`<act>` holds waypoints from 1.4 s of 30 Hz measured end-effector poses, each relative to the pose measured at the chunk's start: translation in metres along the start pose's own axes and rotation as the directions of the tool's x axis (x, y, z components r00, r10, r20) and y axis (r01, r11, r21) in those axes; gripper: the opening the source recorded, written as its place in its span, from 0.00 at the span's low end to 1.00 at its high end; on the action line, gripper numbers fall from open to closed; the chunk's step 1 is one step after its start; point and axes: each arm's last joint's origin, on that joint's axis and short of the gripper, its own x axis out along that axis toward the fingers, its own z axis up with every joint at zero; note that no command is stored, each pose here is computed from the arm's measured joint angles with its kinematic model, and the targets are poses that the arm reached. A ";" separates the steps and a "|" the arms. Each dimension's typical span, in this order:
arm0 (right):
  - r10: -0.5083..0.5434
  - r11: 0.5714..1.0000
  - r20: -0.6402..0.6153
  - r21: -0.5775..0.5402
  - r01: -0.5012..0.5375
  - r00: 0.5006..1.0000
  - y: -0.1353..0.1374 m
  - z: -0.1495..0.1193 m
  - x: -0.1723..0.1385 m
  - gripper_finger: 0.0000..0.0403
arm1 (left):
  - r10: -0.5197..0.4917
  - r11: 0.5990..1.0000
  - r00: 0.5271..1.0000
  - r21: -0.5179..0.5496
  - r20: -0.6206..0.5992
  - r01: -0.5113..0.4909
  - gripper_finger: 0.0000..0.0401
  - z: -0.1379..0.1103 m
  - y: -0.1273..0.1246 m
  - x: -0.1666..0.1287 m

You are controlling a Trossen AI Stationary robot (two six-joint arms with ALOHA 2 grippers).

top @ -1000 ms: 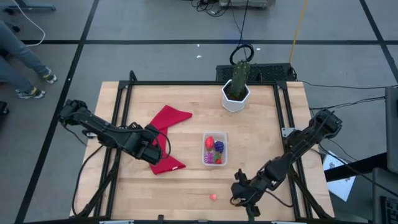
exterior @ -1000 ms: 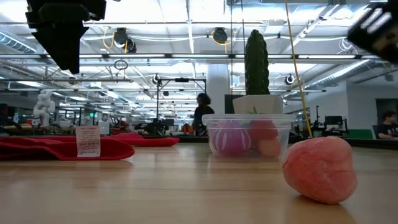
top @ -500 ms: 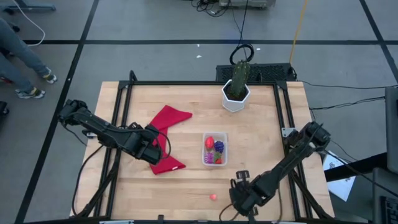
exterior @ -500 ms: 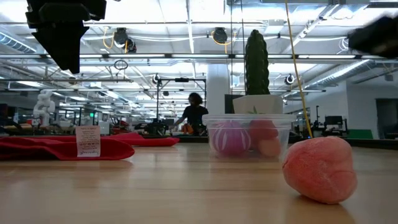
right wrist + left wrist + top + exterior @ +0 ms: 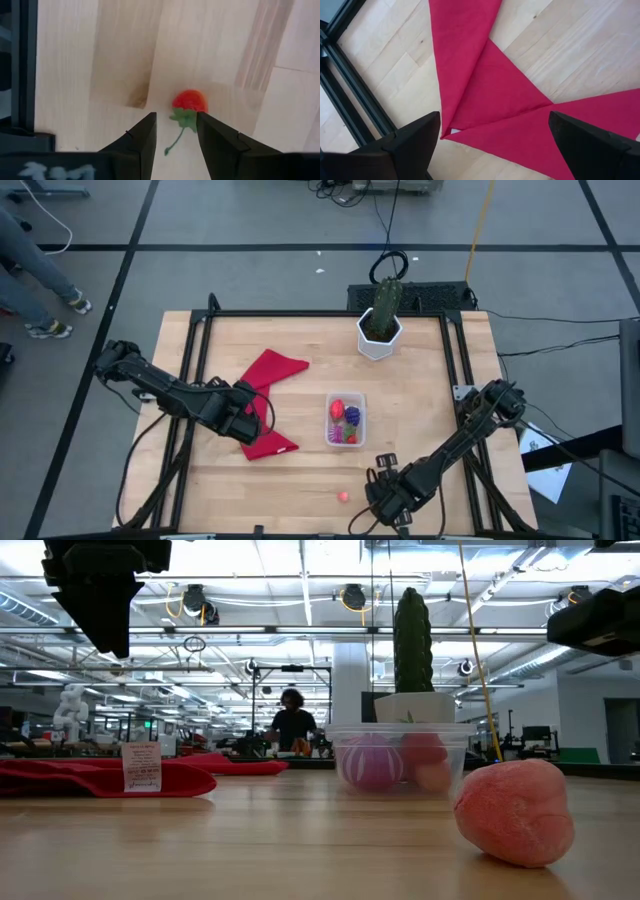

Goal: Pick and placing Produce into tupperware
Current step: Put the red strawberry into the transparent bin

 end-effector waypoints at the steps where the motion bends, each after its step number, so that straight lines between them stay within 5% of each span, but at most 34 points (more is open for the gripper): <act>1: -0.001 1.000 0.000 -0.001 0.001 1.000 -0.001 0.001 0.000 0.32 | 0.001 1.000 1.000 0.000 0.000 -0.001 0.94 0.000 0.000 0.000; 42: 0.031 0.998 0.059 0.055 -0.035 0.998 -0.016 -0.007 0.029 0.32 | -0.006 1.000 1.000 0.001 0.003 0.006 0.94 0.000 -0.001 0.000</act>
